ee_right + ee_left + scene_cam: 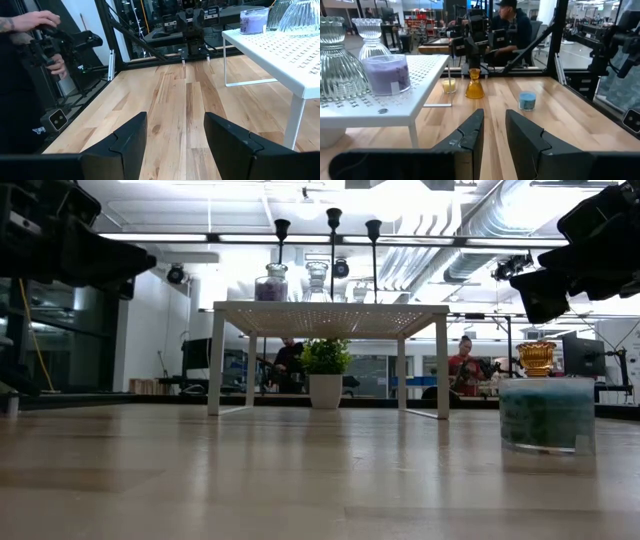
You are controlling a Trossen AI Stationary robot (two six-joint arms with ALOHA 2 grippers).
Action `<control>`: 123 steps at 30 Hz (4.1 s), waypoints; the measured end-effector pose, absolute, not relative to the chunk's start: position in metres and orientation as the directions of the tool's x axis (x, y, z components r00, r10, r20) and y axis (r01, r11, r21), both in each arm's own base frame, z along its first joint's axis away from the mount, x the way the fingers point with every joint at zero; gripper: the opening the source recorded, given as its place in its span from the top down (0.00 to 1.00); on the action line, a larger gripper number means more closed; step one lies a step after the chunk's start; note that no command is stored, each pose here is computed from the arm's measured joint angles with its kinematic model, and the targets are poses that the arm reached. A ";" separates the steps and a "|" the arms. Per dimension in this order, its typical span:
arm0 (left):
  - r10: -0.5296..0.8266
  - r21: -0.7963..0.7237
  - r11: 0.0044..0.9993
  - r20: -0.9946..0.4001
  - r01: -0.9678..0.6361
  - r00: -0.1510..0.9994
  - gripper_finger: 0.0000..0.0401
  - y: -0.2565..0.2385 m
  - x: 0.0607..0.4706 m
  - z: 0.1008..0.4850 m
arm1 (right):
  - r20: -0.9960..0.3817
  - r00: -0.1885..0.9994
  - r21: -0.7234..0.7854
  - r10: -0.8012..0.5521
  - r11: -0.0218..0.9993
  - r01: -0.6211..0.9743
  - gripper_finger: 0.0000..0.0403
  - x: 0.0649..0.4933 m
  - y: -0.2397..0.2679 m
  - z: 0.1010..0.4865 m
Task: Pick & Place candle stick holders
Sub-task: Put the orange candle holder on the shelf aligned with the transparent candle holder
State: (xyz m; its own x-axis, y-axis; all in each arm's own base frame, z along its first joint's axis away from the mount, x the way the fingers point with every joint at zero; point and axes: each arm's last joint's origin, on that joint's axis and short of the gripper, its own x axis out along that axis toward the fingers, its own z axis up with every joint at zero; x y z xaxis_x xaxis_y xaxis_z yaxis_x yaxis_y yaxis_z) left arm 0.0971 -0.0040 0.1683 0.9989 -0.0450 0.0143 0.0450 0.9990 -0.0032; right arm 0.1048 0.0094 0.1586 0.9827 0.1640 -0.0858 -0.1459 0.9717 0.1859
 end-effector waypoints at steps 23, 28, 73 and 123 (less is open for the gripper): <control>-0.048 -0.004 0.999 0.008 0.048 0.999 0.81 -0.004 0.097 0.168 | -0.086 0.983 0.186 0.164 0.972 -0.146 0.53 0.105 0.009 0.159; -0.048 -0.004 0.999 0.008 0.048 0.999 0.81 -0.004 0.097 0.168 | -0.086 0.983 0.186 0.164 0.972 -0.146 0.53 0.105 0.009 0.159; -0.047 -0.005 0.999 0.008 0.047 0.999 0.81 -0.004 0.097 0.168 | 0.007 0.982 0.667 0.187 0.731 -0.144 0.53 0.106 0.010 0.175; -0.047 -0.005 0.999 0.008 0.047 0.999 0.81 -0.004 0.097 0.168 | -0.701 0.693 0.335 -0.171 0.778 0.531 0.53 0.095 0.075 0.164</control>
State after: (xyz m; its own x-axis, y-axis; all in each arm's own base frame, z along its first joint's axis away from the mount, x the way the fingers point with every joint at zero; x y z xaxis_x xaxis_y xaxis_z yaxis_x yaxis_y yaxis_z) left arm 0.0975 -0.0040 0.1678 0.9989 -0.0468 0.0077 0.0468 0.9989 -0.0047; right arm 0.0949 0.0753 0.1638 0.6929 -0.1707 -0.7005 0.5307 0.7784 0.3352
